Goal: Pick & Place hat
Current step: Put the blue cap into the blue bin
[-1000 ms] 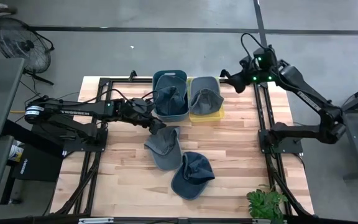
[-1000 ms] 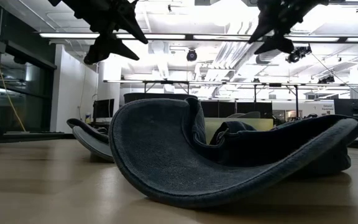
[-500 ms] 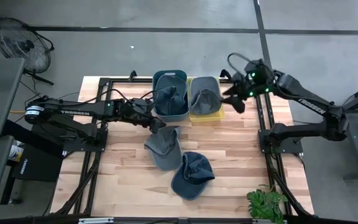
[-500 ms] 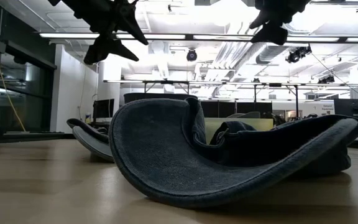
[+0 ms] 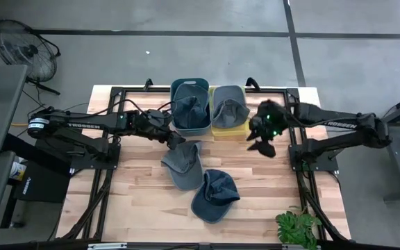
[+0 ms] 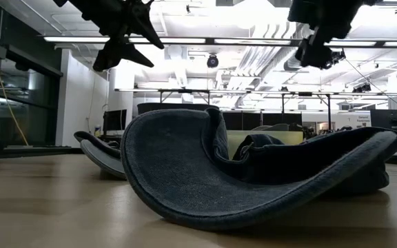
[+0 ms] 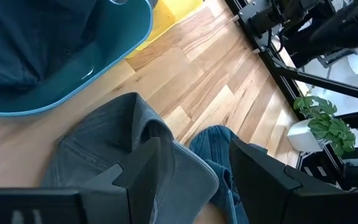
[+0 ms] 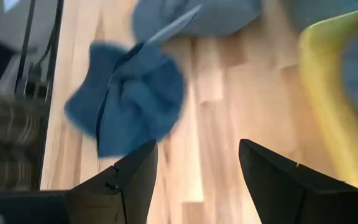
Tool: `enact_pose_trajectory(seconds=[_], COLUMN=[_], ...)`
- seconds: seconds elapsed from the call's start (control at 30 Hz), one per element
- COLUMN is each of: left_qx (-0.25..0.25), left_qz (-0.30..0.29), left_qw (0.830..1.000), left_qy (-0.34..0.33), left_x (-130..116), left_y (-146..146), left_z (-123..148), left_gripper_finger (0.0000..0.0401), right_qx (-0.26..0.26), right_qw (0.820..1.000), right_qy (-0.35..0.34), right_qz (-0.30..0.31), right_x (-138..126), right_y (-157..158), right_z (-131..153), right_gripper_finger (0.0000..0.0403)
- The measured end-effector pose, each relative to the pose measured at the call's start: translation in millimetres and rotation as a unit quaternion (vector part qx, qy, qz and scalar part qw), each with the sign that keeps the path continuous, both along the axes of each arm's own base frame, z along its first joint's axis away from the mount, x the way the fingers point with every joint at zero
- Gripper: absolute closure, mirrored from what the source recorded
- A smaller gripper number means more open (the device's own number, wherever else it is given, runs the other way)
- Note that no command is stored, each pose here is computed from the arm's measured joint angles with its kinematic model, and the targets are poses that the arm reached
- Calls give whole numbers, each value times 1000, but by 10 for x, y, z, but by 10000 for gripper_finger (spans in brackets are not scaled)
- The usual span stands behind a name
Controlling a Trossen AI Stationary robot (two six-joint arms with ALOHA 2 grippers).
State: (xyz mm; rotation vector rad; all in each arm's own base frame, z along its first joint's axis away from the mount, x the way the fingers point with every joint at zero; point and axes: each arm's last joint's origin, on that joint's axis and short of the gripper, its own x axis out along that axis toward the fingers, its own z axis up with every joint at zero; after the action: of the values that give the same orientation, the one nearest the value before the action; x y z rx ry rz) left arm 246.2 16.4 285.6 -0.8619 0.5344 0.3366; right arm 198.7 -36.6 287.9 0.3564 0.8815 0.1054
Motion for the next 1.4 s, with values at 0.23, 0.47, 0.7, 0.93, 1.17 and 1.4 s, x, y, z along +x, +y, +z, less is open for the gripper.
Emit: enact_pose_trajectory(seconds=[0.23,0.47,0.7,0.93,1.17,1.4], left_qx=[0,-28,-55,-63,-67,-67], left_qz=[-1,-31,-72,-89,-97,-97], left_qw=[1000,999,995,993,992,992], left_qy=[8,28,42,43,42,42], left_x=[30,97,155,160,161,161], left_y=[2,-17,-41,-52,-57,-57], left_z=[-36,-136,-213,-222,-220,-220], left_gripper_finger=[210,210,210,210,210,210], right_qx=[-16,-36,-137,-187,-197,-218], right_qw=[996,990,979,966,951,946], right_qy=[42,42,-5,-83,-110,-120], right_qz=[80,130,149,157,212,207], right_x=[-16,-57,-110,-140,-156,-57], right_y=[330,671,961,1205,1479,1667], right_z=[-344,-736,-926,-1022,-1269,-1482], right_gripper_finger=[183,183,183,183,183,183])
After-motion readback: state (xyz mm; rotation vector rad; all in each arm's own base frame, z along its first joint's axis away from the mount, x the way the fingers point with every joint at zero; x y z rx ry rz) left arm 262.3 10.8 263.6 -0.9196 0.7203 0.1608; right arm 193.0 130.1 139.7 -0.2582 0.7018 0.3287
